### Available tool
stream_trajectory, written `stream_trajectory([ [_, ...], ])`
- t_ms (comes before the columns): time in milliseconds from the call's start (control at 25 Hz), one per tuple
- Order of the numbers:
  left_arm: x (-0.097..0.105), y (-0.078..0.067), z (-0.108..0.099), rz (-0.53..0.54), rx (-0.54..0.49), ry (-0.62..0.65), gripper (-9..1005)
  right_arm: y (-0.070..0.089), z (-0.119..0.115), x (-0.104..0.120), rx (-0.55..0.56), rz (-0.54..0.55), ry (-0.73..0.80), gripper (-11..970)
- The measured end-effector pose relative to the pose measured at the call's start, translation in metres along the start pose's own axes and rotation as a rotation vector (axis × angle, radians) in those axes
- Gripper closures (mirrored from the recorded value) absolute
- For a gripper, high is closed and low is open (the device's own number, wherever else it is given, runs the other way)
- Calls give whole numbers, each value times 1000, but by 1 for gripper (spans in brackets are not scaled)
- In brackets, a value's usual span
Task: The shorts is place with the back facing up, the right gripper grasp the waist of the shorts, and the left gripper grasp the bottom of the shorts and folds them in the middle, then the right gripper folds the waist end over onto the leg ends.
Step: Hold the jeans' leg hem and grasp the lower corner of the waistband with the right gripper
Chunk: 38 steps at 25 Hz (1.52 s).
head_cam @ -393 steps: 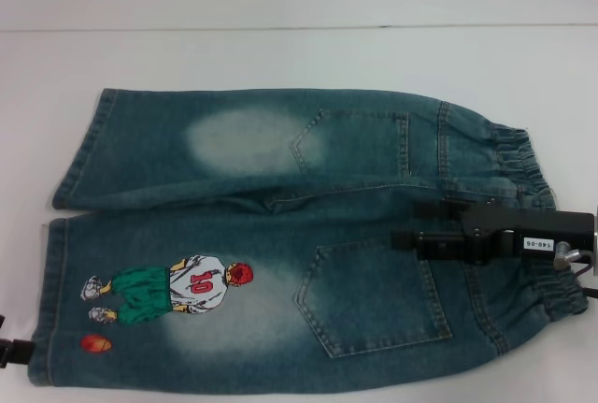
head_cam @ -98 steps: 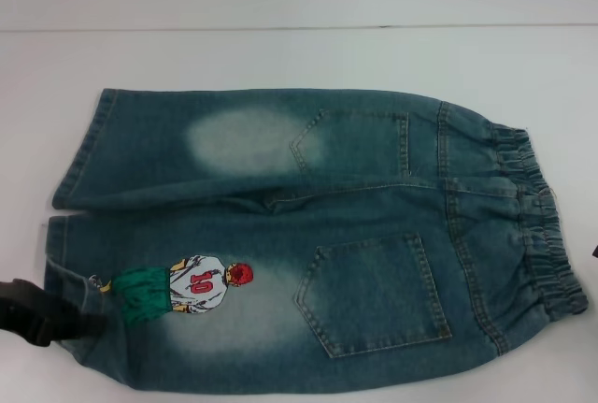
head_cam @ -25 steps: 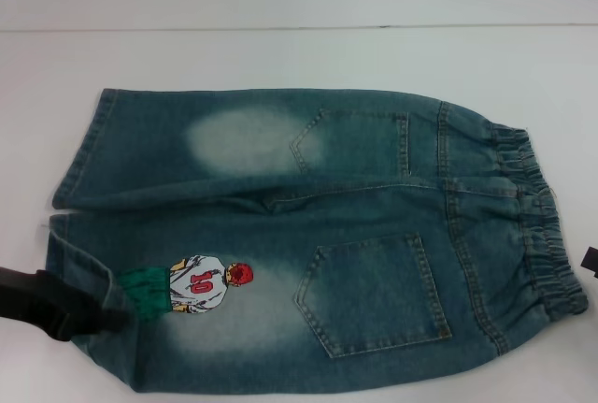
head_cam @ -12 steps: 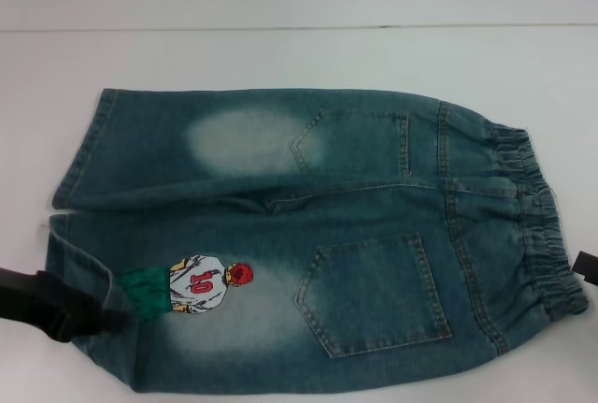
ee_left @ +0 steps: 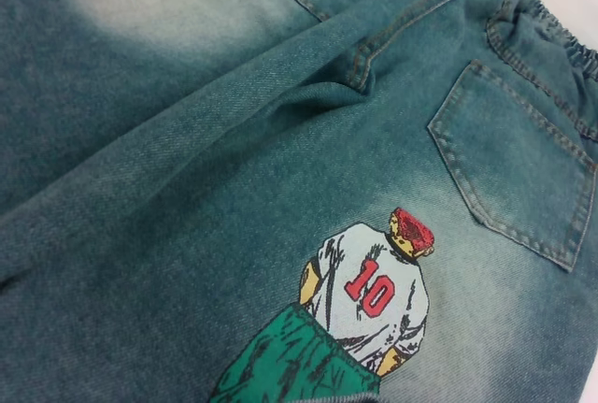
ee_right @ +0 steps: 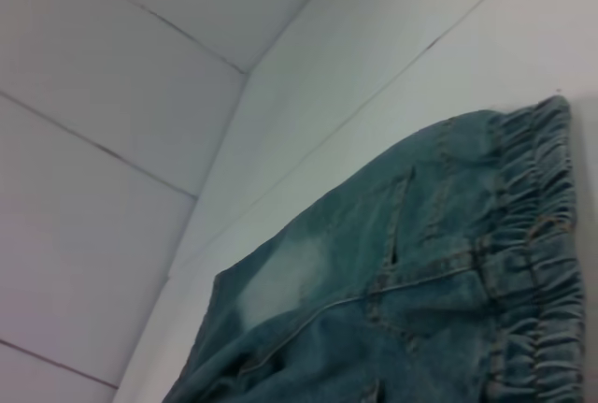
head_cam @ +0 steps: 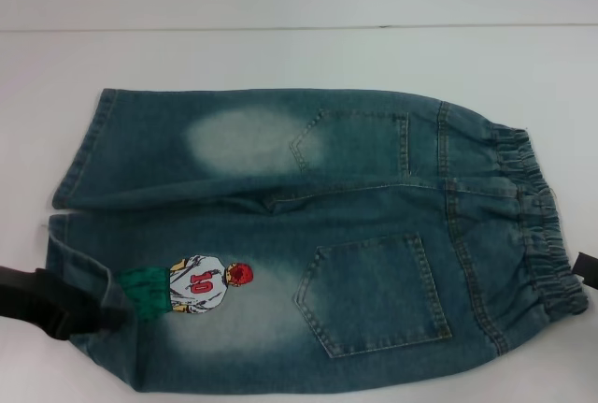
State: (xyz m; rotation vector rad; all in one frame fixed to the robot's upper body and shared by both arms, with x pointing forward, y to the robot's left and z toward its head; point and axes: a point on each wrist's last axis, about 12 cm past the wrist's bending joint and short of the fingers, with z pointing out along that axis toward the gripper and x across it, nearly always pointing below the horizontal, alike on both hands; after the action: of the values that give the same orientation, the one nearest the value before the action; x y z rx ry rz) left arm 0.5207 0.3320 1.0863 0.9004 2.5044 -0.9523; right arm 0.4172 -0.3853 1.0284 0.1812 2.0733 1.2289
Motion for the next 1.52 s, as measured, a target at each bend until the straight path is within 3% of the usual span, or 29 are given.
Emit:
stream_trajectory([
  [480,1,2,1,-1,-9,-2,942,-7,-3,-2,63,34,-14,43],
  [1520,0,1,1,5,-2,-3,941,-5,13,-8,49,13,21,43],
])
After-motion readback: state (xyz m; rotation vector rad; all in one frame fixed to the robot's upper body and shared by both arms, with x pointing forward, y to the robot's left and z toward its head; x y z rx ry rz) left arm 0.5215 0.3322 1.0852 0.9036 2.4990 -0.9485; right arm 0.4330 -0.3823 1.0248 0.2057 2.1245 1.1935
